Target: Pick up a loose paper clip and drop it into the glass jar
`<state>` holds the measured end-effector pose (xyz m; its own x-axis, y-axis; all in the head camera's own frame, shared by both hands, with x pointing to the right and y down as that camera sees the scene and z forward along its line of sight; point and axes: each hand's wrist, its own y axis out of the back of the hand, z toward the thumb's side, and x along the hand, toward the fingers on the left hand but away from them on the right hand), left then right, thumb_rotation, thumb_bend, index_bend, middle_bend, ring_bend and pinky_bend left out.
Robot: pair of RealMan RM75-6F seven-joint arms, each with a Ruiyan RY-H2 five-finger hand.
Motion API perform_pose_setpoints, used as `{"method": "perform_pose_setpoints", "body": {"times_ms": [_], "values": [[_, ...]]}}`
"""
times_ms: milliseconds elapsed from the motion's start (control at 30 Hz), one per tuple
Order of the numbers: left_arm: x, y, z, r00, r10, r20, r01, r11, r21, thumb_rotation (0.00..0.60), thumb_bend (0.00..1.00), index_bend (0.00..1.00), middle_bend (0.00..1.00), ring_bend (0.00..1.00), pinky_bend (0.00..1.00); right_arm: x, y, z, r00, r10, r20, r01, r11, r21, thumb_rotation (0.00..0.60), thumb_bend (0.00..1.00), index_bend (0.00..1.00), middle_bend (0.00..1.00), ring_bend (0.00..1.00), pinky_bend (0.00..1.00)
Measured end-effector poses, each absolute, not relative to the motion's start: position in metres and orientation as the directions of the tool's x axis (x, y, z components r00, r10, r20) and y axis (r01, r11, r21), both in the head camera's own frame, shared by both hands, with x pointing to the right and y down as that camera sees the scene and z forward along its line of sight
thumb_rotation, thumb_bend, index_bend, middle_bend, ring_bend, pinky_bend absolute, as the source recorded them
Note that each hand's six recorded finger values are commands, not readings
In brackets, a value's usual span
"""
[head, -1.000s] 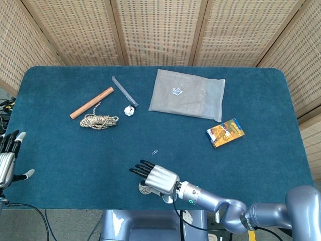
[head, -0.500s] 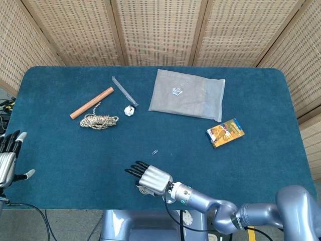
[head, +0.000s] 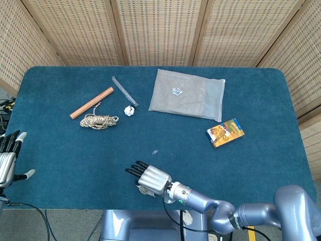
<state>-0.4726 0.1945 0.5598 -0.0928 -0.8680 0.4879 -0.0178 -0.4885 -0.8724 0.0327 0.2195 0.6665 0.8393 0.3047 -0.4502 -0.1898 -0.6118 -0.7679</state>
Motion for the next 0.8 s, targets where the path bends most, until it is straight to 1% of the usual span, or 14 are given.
{"method": "perform_pose_setpoints", "body": {"times_ms": [267, 433, 500, 567, 667, 700, 767, 800], "values": [[-0.472, 0.195, 0.559, -0.091, -0.869, 0.486, -0.019, -0.486, -0.874, 0.600, 0.00, 0.00, 0.00, 0.00, 0.00, 0.034, 0.214, 0.661, 0.837, 0.325, -0.440, -0.170, -0.610, -0.774, 0.600, 0.20, 0.54, 0.00, 0.00, 0.00], [-0.472, 0.195, 0.558, -0.089, -0.870, 0.484, -0.021, -0.485, -0.875, 0.600, 0.00, 0.00, 0.00, 0.00, 0.00, 0.040, 0.203, 0.653, 0.832, 0.359, -0.423, -0.146, -0.595, -0.791, 0.600, 0.20, 0.54, 0.00, 0.00, 0.00], [-0.472, 0.195, 0.558, -0.089, -0.870, 0.484, -0.023, -0.484, -0.875, 0.600, 0.00, 0.00, 0.00, 0.00, 0.00, 0.047, 0.195, 0.649, 0.824, 0.382, -0.418, -0.137, -0.581, -0.802, 0.600, 0.20, 0.52, 0.00, 0.00, 0.00], [-0.472, 0.195, 0.558, -0.089, -0.870, 0.485, -0.025, -0.485, -0.874, 0.600, 0.00, 0.00, 0.00, 0.00, 0.00, 0.057, 0.187, 0.646, 0.814, 0.407, -0.415, -0.133, -0.564, -0.815, 0.600, 0.19, 0.46, 0.00, 0.00, 0.00], [-0.472, 0.195, 0.557, -0.086, -0.872, 0.483, -0.026, -0.482, -0.876, 0.600, 0.00, 0.00, 0.00, 0.00, 0.00, 0.080, 0.169, 0.641, 0.784, 0.463, -0.414, -0.134, -0.525, -0.840, 0.600, 0.13, 0.30, 0.00, 0.00, 0.00], [-0.472, 0.195, 0.556, -0.085, -0.873, 0.481, -0.027, -0.480, -0.877, 0.600, 0.00, 0.00, 0.00, 0.00, 0.00, 0.093, 0.161, 0.639, 0.767, 0.490, -0.414, -0.136, -0.507, -0.851, 0.600, 0.09, 0.22, 0.00, 0.00, 0.00], [-0.472, 0.196, 0.555, -0.084, -0.875, 0.477, -0.029, -0.477, -0.879, 0.600, 0.00, 0.00, 0.00, 0.00, 0.00, 0.117, 0.147, 0.637, 0.732, 0.540, -0.415, -0.140, -0.478, -0.867, 0.600, 0.05, 0.11, 0.00, 0.00, 0.00], [-0.473, 0.196, 0.554, -0.083, -0.876, 0.476, -0.030, -0.475, -0.880, 0.600, 0.00, 0.00, 0.00, 0.00, 0.00, 0.137, 0.139, 0.635, 0.702, 0.577, -0.418, -0.144, -0.459, -0.877, 0.600, 0.02, 0.05, 0.00, 0.00, 0.00]]}}
